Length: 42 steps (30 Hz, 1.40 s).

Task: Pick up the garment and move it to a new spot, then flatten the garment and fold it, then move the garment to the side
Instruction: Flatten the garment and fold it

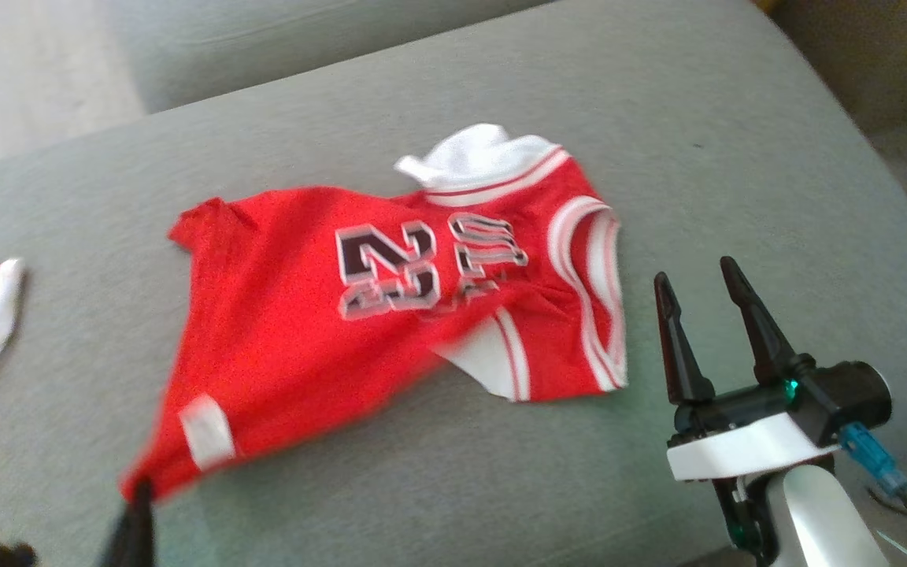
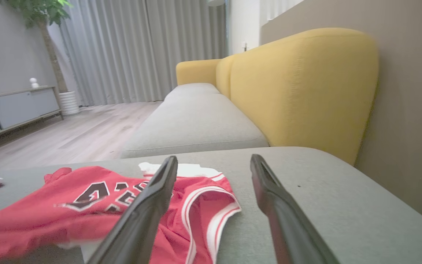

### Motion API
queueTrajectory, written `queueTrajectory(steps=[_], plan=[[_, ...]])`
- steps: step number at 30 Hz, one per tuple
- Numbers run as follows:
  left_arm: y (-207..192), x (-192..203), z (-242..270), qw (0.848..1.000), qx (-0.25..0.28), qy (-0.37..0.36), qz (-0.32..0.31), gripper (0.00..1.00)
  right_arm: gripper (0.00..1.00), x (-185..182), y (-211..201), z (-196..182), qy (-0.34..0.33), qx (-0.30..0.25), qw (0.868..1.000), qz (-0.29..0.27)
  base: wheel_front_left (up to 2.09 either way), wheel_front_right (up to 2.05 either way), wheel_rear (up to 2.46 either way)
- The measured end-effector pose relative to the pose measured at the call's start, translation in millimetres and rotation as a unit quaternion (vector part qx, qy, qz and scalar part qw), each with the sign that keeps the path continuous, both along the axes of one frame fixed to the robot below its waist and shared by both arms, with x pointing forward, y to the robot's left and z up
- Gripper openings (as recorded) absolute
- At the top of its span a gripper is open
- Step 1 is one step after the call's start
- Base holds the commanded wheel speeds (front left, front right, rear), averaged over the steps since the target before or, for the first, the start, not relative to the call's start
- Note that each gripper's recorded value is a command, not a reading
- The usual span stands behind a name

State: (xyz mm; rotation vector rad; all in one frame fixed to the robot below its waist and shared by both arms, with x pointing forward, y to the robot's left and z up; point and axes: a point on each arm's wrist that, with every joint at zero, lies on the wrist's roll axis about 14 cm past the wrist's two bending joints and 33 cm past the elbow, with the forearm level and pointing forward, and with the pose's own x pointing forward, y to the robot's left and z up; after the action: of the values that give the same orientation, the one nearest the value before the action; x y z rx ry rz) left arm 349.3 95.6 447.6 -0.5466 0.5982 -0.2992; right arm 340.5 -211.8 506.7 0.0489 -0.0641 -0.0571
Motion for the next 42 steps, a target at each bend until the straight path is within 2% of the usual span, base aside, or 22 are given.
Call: queueTrajectory(steps=[2,5,7,8,9,10,11,20,22,24,29,31,33,37,39,42], plan=[[7,-26,-17,1.000,-0.003,0.027,0.016,0.00,1.00,8,13,-2,0.001,-0.003,1.000,0.022,0.00,0.00,0.00],[-7,-52,-30,0.998,-0.045,0.048,0.021,0.00,1.00,18,32,-4,0.003,-0.005,0.999,0.054,0.00,0.00,0.00],[-6,-60,-50,0.998,-0.022,0.042,0.027,0.00,1.00,27,53,-7,0.005,-0.003,0.996,0.087,0.00,0.00,0.00],[-1,-58,-57,0.999,0.002,0.033,0.031,0.18,1.00,29,59,-8,0.006,-0.003,0.995,0.097,0.00,0.00,0.00],[5,-54,-61,0.999,0.019,0.024,0.038,0.41,1.00,30,64,-9,0.007,-0.002,0.995,0.104,0.00,0.00,0.00],[10,-50,-63,0.998,0.030,0.017,0.048,0.91,1.00,31,67,-9,0.008,-0.002,0.994,0.109,0.00,0.00,0.00],[13,-46,-65,0.998,0.037,0.011,0.057,1.00,1.00,31,69,-9,0.007,-0.002,0.994,0.113,0.00,0.00,0.00],[40,-35,-65,0.994,0.081,-0.010,0.076,1.00,1.00,27,55,-7,0.005,-0.009,0.996,0.091,0.00,0.00,0.00],[46,-27,-51,0.992,0.093,-0.038,0.079,1.00,1.00,25,49,-4,0.001,-0.012,0.997,0.082,0.00,0.00,0.00],[39,-19,-33,0.991,0.098,-0.078,0.056,1.00,1.00,23,45,0,-0.004,-0.015,0.997,0.076,0.00,0.00,0.00],[-17,-8,14,0.984,0.064,-0.167,-0.024,1.00,1.00,15,32,7,-0.013,-0.019,0.998,0.055,0.00,0.00,0.00],[-50,-11,18,0.978,0.055,-0.180,-0.086,1.00,1.00,12,27,10,-0.016,-0.021,0.999,0.046,0.00,0.00,0.00],[-84,-15,19,0.968,0.053,-0.194,-0.152,1.00,1.00,8,21,11,-0.017,-0.022,0.999,0.035,0.00,0.00,0.00],[-152,-27,23,0.944,0.007,-0.209,-0.253,1.00,1.00,0,7,11,-0.014,-0.025,1.000,0.012,0.00,0.00,0.00],[-182,-36,18,0.934,-0.015,-0.197,-0.298,1.00,1.00,-3,-1,11,-0.012,-0.025,1.000,-0.001,0.00,0.00,0.00],[-210,-54,-3,0.914,-0.014,-0.172,-0.367,1.00,1.00,-9,-13,10,-0.008,-0.024,0.999,-0.023,0.00,0.00,0.00]])
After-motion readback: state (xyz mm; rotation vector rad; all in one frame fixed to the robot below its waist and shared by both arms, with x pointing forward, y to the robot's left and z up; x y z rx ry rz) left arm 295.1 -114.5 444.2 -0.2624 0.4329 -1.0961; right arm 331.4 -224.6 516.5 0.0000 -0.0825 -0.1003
